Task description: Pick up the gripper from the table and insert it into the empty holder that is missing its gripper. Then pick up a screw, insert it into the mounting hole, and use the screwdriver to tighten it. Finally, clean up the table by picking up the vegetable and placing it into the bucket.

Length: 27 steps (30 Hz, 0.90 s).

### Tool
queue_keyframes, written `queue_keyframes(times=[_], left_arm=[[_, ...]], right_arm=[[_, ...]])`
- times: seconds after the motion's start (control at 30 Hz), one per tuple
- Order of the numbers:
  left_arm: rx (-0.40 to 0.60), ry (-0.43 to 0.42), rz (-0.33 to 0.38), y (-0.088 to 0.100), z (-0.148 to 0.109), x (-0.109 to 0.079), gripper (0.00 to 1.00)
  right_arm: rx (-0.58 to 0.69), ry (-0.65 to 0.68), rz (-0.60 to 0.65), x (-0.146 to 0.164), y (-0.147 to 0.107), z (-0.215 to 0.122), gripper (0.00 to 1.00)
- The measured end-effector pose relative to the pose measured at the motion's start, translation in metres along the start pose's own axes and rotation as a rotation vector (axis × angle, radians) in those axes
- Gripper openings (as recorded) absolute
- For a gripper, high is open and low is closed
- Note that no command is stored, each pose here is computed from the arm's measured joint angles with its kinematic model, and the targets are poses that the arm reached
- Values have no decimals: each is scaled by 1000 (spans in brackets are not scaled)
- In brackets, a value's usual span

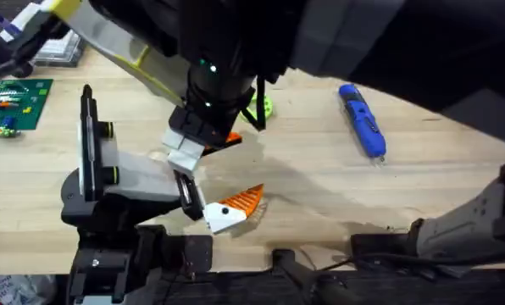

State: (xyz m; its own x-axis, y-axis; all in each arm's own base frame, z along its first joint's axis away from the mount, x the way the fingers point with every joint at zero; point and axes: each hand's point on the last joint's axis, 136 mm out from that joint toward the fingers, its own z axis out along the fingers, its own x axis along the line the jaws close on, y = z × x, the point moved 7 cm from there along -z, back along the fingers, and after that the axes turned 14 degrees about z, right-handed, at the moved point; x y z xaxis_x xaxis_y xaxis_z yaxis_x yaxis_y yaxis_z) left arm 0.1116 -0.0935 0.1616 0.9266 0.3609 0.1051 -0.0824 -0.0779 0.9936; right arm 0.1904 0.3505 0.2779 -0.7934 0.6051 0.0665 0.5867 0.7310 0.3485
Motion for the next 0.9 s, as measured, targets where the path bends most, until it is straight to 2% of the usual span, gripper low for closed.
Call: queue_keyframes(times=[0.43, 0.47, 0.53, 0.6, 0.67, 0.8, 0.9], left_arm=[[0, 0, 1, 0, 0, 0, 991], [0, 0, -1, 0, 0, 0, 968], [0, 1, -7, 0, 0, 0, 824], [0, 2, -7, 0, 0, 0, 579], [0, 2, -7, 0, 0, 0, 394], [0, 0, -7, 0, 0, 0, 127], [0, 0, -2, 0, 0, 0, 16]], right_arm=[[0, 0, 0, 0, 0, 0, 995], [0, 1, 0, 0, 0, 0, 995], [1, 2, 0, 0, 0, 0, 995], [1, 2, 0, 0, 0, 0, 995], [1, 2, 0, 0, 0, 0, 995], [0, 2, 0, 0, 0, 0, 995], [0, 3, 0, 1, 0, 0, 995]])
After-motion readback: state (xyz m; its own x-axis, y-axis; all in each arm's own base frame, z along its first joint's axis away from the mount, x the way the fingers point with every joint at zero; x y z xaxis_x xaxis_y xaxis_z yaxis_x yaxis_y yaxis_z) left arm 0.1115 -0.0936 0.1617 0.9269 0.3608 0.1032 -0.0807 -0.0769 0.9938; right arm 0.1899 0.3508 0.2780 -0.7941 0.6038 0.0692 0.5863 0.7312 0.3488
